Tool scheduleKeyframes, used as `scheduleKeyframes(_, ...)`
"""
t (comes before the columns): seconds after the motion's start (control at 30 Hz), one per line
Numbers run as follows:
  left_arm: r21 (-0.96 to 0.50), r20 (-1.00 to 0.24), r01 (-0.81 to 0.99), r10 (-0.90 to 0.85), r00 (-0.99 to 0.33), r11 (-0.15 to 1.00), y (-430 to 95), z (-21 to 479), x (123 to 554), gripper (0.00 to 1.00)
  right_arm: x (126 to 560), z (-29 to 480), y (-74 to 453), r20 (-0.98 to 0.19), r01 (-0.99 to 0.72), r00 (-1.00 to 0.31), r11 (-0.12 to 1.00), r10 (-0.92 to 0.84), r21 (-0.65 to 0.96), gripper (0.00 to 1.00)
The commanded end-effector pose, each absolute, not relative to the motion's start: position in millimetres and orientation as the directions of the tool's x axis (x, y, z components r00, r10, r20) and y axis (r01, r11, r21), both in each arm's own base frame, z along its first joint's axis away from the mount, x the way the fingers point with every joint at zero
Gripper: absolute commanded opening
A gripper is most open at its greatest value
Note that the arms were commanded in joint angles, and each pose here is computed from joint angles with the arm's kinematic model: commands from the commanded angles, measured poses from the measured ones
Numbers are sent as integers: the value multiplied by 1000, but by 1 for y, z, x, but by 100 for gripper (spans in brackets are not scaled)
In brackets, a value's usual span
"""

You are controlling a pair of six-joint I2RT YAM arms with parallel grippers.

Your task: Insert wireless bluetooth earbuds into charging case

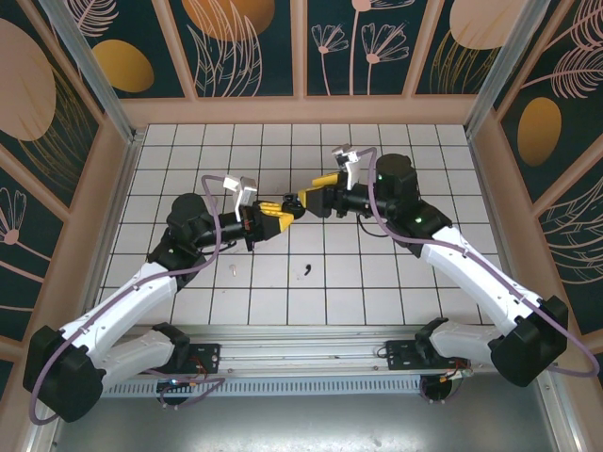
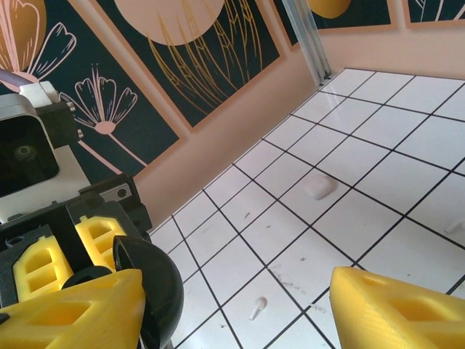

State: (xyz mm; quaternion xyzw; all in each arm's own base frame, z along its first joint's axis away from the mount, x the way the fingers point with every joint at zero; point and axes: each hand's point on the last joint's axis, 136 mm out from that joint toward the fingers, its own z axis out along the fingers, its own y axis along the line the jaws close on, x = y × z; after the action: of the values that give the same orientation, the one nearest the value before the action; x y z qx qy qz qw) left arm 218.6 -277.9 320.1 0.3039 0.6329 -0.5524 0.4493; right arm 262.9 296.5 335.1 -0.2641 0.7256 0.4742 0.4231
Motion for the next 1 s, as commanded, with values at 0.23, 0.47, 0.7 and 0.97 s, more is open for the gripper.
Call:
scheduleKeyframes(0.23, -353, -935, 907, -126, -332, 227, -272, 336, 214, 0, 271, 343, 285, -852, -749, -519, 447, 62, 489, 67)
scheduleKeyframes(0.47, -351, -936, 870, -102, -337, 347, -264, 320, 228, 0, 271, 346, 276, -812, -694, -572, 458, 117, 555, 67)
scheduleKeyframes(0.7, -286, -951, 800, -52, -306, 527, -241, 303, 240, 0, 291, 282, 257, -641, -423, -748, 621, 172, 660, 63)
scheduleKeyframes(0.97, -234, -956, 711, -26, -291, 663, -216, 285, 249, 0, 265, 161, 247, -288, 20, -908, 718, 304, 696, 56)
